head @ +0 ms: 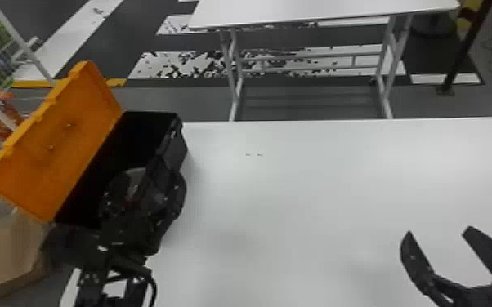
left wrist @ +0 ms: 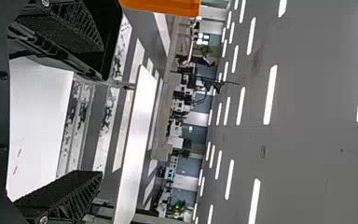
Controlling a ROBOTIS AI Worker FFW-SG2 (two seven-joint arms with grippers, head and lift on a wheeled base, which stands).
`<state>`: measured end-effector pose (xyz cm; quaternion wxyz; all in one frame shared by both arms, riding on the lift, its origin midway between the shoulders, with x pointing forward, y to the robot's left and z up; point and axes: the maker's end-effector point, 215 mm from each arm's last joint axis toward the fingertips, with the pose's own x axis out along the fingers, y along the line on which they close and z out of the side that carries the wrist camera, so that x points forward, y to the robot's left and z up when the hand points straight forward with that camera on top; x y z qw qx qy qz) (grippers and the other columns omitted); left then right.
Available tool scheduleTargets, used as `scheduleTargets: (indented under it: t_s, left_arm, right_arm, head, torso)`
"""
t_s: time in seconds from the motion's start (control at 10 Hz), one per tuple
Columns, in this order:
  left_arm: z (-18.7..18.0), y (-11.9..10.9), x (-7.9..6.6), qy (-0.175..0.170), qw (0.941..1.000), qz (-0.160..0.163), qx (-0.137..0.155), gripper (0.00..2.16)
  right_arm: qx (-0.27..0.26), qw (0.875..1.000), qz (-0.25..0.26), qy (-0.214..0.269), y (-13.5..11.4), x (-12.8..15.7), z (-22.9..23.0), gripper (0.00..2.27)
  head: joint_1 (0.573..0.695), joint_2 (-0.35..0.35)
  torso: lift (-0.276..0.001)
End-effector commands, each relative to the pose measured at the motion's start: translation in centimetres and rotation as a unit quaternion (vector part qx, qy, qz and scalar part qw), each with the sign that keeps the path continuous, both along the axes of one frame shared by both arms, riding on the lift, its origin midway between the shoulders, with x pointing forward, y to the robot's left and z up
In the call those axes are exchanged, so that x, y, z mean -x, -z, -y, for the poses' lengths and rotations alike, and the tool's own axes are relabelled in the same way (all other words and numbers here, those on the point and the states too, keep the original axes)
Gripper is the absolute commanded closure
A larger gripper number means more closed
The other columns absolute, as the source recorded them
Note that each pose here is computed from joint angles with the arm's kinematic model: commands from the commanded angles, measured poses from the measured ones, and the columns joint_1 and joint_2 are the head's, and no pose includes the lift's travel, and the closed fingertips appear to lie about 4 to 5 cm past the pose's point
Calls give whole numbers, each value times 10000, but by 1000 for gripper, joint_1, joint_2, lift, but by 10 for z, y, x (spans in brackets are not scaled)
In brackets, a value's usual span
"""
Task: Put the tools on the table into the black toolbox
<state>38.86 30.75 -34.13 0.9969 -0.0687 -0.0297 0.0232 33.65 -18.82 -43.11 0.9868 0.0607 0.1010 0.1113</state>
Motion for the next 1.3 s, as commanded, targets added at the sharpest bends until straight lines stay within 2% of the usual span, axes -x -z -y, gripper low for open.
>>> scheduleTargets:
  t_s: [0.0,0.2,0.5,0.7,0.9,1.2]
  left_arm:
    - [13,2,12,-65,9997,213,-137,56]
    - [18,10,30,-147,9989,351,-264,56]
    - [41,21,57,-82,9977,584,-347,60]
    - [44,40,67,-85,9984,408,-386,60]
    - [43,33,70,-124,9978,534,-376,60]
    - [40,41,70,-116,9982,414,-413,60]
  right_arm:
    - [145,9999,-17,-61,4,3,-30,124]
    - [446,9986,79,257,15,13,-42,124]
    - [481,9970,337,499,18,31,-51,124]
    - [417,9960,574,538,1,37,-51,124]
    - [423,9957,605,553,-3,37,-50,124]
    - [423,9956,618,565,-5,34,-49,124]
  head:
    - [695,182]
    - [695,211]
    - [695,241]
    - [695,235]
    - [695,238]
    - [695,243]
  torso:
    - [-75]
    - [-75]
    - [-75]
    - [-75]
    - [-75]
    - [-75]
